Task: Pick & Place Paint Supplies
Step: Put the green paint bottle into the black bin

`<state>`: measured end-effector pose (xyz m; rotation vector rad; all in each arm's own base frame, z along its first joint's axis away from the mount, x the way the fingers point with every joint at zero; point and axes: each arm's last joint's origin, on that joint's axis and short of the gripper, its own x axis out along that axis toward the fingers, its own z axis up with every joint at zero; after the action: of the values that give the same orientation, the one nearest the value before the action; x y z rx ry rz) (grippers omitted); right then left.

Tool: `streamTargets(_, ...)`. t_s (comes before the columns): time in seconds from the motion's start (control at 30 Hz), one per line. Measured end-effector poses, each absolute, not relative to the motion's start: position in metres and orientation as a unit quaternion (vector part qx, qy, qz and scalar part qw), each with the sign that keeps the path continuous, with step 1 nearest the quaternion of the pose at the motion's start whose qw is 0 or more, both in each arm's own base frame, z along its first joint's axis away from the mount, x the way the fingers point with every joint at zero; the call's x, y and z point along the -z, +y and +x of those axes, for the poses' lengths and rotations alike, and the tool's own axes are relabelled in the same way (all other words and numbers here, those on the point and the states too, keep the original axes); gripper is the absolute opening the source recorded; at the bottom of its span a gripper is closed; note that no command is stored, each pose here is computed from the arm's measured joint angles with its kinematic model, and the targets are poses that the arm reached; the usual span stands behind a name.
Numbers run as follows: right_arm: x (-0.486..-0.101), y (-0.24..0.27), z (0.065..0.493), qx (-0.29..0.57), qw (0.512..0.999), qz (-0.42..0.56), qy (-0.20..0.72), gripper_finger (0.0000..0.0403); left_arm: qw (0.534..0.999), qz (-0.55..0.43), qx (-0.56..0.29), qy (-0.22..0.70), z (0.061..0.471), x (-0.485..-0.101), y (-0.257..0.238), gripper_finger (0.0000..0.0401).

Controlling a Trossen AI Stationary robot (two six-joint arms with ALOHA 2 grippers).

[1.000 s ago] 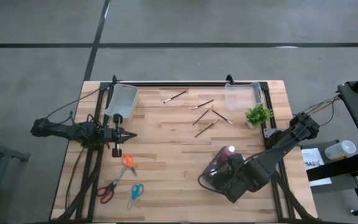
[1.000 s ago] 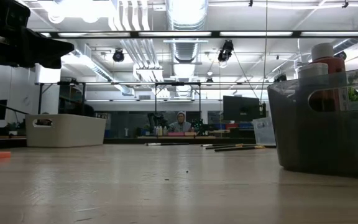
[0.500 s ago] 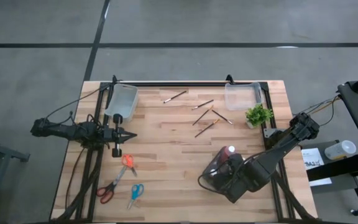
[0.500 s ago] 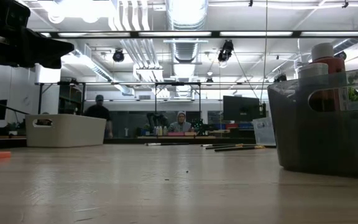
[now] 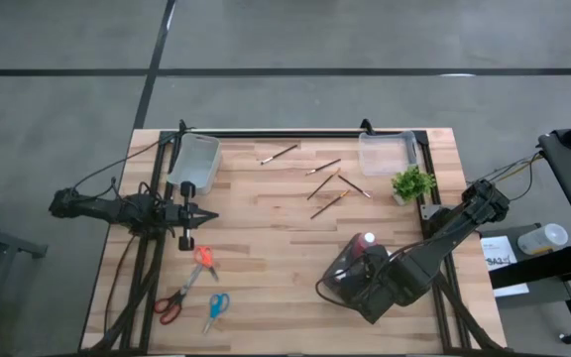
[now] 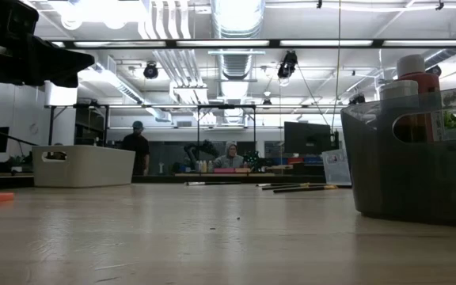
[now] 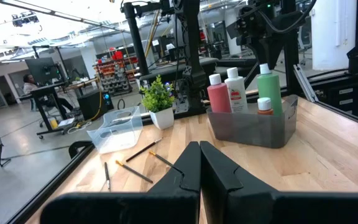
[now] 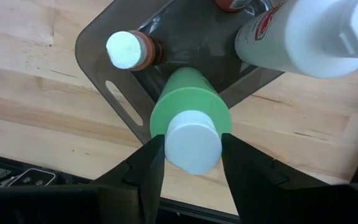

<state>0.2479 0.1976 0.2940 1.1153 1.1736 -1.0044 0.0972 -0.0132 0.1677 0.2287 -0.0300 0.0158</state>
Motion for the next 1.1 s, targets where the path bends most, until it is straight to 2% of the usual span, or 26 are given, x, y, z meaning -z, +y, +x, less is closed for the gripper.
streamTargets(0.4,-0.2944,0.1972,0.2476,0.434,0.576,0.482,0.498,0.0159,0.993,0.114,-0.008,-0.015,0.0972,-0.1677,-0.0132,0.0)
streamTargets(1.1,-0.2943,0.1967,0.2466,0.428,0.585,0.467,0.507,0.0311,0.993,0.114,-0.008,-0.015,0.0972,-0.1677,-0.0132,0.0)
